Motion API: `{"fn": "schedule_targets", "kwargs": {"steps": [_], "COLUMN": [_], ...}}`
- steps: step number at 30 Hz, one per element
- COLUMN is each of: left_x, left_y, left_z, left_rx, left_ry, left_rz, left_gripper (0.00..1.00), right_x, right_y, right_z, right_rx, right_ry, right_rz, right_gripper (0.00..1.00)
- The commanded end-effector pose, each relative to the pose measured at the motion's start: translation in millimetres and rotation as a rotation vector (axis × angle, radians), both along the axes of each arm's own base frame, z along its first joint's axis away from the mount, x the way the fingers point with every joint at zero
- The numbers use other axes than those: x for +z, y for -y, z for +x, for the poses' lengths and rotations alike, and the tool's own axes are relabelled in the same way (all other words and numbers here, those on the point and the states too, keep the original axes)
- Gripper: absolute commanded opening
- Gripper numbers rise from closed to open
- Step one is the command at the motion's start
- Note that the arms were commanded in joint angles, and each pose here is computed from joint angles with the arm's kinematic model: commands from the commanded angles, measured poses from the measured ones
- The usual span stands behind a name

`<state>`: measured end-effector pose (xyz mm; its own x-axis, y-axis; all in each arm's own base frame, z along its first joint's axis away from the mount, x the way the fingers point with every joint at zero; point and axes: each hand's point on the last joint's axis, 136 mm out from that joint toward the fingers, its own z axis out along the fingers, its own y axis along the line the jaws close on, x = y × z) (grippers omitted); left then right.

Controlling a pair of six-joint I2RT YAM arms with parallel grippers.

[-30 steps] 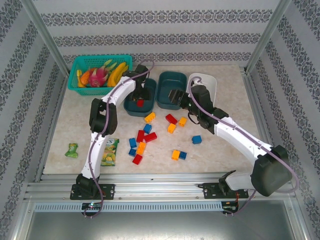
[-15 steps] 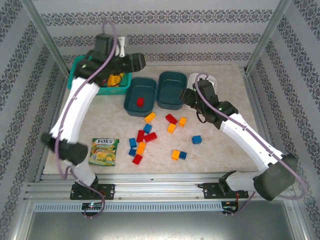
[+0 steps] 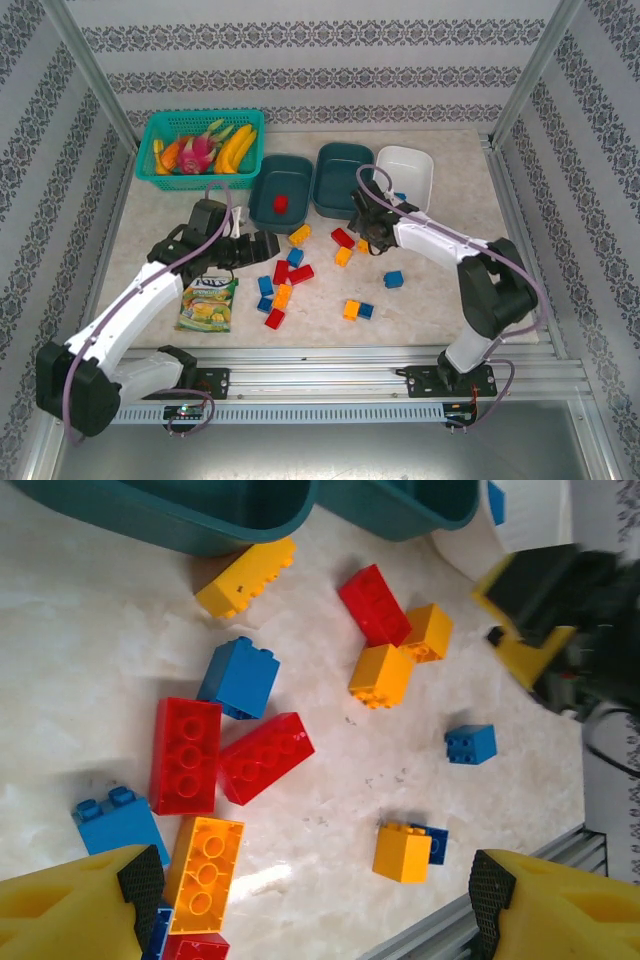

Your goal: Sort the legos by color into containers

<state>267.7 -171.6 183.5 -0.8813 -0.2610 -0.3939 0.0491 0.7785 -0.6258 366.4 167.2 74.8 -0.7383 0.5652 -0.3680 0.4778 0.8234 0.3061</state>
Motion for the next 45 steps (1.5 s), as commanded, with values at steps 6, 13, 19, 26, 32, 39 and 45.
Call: {"fn": "schedule_targets", "kwargs": {"steps": [6, 13, 19, 26, 32, 39, 45], "left_x": [27, 28, 29, 34, 71, 61, 59], "left_y": [3, 7, 11, 17, 28, 28, 38], "left_z": [7, 9, 14, 20, 52, 110, 152], "left_rx": [0.032, 0.019, 0.008, 0.009, 0.036, 0.104, 0.084], "left_ry": [0.119, 0.116, 0.118, 0.121, 0.149, 0.059, 0.069], "left_rz": [-0.054, -0.061, -0.057, -0.066, -0.094, -0.024, 0.0], "left_gripper": [0.82, 0.82, 0.82, 0.82, 0.82, 0.82, 0.82], "right_x": [-36, -46, -56, -32, 48, 79, 41], "right_y": [2, -4, 1, 6, -7, -34, -44], "right_z": [4, 14, 12, 5, 4, 82, 155], "right_rx": [0.04, 0.109, 0.086, 0.095, 0.236, 0.328, 0.382], "right_ry": [-0.104, -0.108, -0.14, -0.123, 0.062, 0.173, 0.103], "right_rz": [0.001, 0.02, 0.023, -0.019, -0.129, -0.128, -0.15], "right_gripper": [0.63, 0.56, 0.45, 0.25, 0.23, 0.24, 0.25]}}
